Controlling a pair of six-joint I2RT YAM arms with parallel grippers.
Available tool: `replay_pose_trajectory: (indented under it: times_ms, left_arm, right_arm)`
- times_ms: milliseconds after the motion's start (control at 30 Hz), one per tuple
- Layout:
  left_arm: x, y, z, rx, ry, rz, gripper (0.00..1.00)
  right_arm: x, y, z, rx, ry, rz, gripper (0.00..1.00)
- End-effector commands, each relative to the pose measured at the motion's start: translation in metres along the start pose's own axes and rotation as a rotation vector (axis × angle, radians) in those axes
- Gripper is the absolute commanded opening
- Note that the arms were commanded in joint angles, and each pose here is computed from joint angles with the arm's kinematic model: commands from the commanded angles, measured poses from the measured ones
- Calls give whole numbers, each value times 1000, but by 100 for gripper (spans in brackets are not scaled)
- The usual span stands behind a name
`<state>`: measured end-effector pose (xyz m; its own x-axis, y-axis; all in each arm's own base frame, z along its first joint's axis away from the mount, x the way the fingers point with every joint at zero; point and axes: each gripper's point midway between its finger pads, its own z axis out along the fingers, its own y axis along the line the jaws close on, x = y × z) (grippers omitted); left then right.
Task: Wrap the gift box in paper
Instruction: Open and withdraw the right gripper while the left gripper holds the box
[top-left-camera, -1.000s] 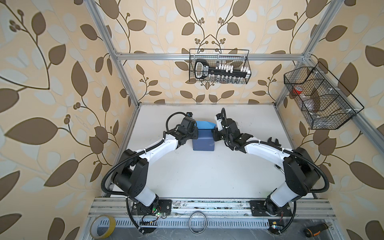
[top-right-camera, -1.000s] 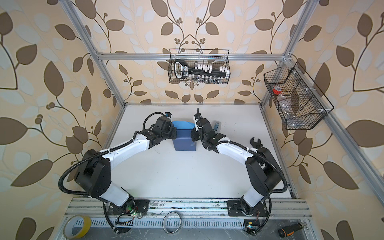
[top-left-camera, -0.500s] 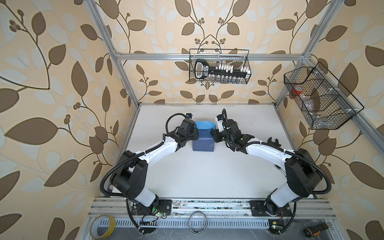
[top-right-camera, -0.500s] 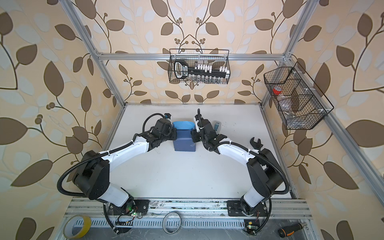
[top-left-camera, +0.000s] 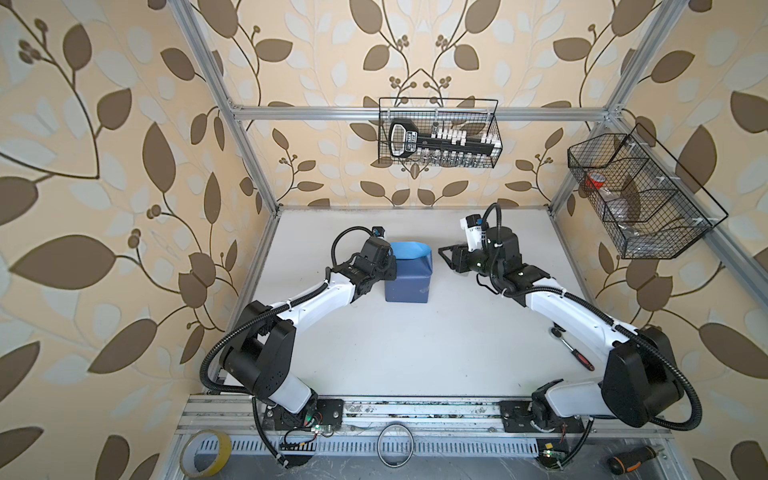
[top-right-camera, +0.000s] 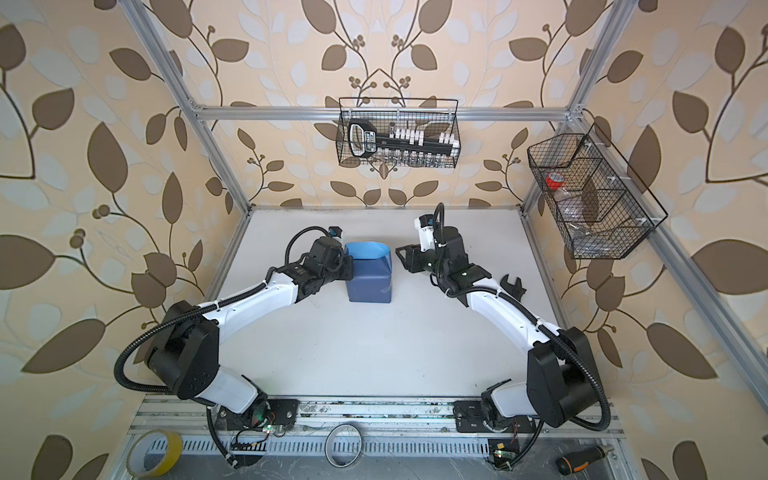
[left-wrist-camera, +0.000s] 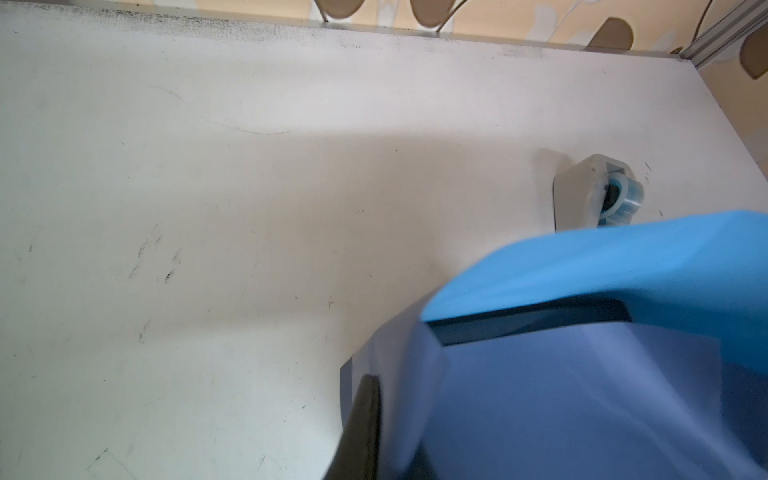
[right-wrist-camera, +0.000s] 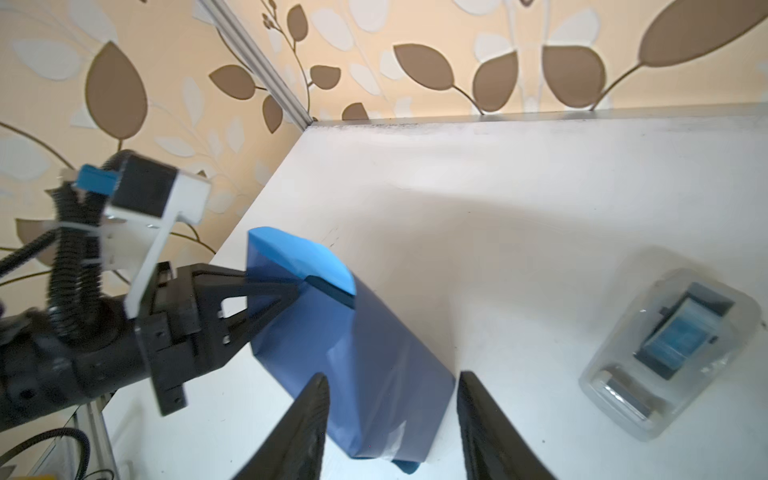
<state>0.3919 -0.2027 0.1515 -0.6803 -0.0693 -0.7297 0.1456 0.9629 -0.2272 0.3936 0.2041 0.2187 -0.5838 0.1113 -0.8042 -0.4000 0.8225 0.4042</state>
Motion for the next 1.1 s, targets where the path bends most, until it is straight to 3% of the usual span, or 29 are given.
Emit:
replay_pose_trajectory:
  times_ms: [0,267,1067]
  left_arm:
    - [19,7,1,-36,59,25,8]
    - [16,5,1,-31,56,27,8]
    - [17,3,3,-23,63,27,8]
  right_arm:
    - [17,-4,14,-43,65,29,49]
    - [37,-3,46,-73,134,58,45]
    - [42,22,61,-115,149,38,48]
